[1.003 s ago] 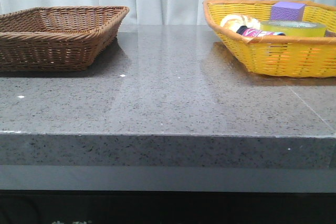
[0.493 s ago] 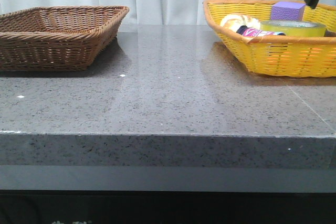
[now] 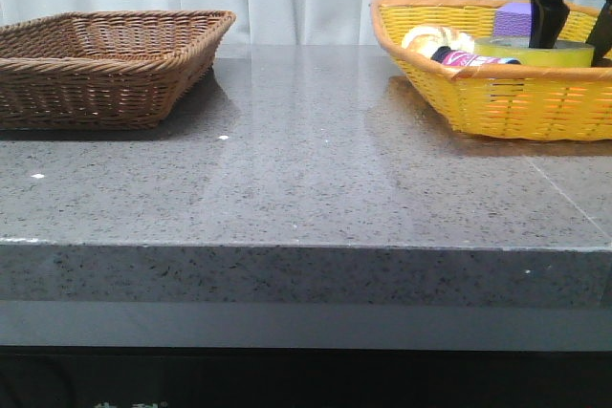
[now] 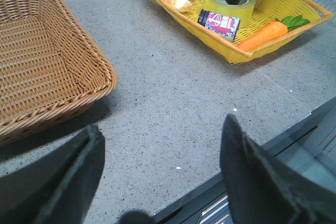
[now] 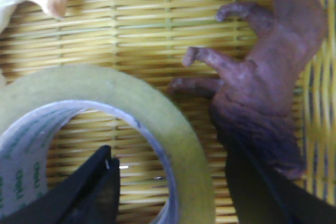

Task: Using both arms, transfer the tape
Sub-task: 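Lower the right gripper into the yellow basket and grasp the yellow tape roll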

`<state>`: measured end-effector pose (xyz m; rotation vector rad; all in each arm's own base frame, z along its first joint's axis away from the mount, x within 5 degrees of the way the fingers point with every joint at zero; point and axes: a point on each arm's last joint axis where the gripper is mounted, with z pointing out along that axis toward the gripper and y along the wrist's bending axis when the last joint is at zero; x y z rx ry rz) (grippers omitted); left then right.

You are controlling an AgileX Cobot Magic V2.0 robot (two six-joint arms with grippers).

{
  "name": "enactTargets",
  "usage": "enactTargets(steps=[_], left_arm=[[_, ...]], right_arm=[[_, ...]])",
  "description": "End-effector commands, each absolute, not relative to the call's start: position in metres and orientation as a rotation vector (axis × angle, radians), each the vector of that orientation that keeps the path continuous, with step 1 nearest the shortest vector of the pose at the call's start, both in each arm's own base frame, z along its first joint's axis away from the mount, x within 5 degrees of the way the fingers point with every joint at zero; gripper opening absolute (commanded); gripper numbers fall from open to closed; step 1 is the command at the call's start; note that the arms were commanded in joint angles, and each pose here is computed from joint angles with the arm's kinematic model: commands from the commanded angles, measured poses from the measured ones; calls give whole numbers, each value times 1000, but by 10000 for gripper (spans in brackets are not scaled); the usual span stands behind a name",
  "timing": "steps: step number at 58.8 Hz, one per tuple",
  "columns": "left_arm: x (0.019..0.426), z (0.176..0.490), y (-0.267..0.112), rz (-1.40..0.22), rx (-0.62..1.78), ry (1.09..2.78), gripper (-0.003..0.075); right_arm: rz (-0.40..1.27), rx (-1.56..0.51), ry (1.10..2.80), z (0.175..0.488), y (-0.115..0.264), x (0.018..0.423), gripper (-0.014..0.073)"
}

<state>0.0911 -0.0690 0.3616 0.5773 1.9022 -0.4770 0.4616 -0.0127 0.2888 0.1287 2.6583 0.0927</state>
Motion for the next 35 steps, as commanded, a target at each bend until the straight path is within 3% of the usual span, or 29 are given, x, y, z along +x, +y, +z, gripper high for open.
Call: enactTargets(steps=[1, 8, 15, 35], left_arm=[[92, 378, -71, -522, 541, 1810, 428], [92, 378, -71, -522, 541, 1810, 418], [92, 378, -71, -522, 541, 1810, 418], [92, 378, -71, -522, 541, 1810, 418]], right_arm=[[90, 128, 2526, 325, -16, 457, 367], [90, 128, 2527, 325, -16, 457, 180], [91, 126, 2531, 330, -16, 453, 89], [86, 92, 2410, 397, -12, 412, 76]])
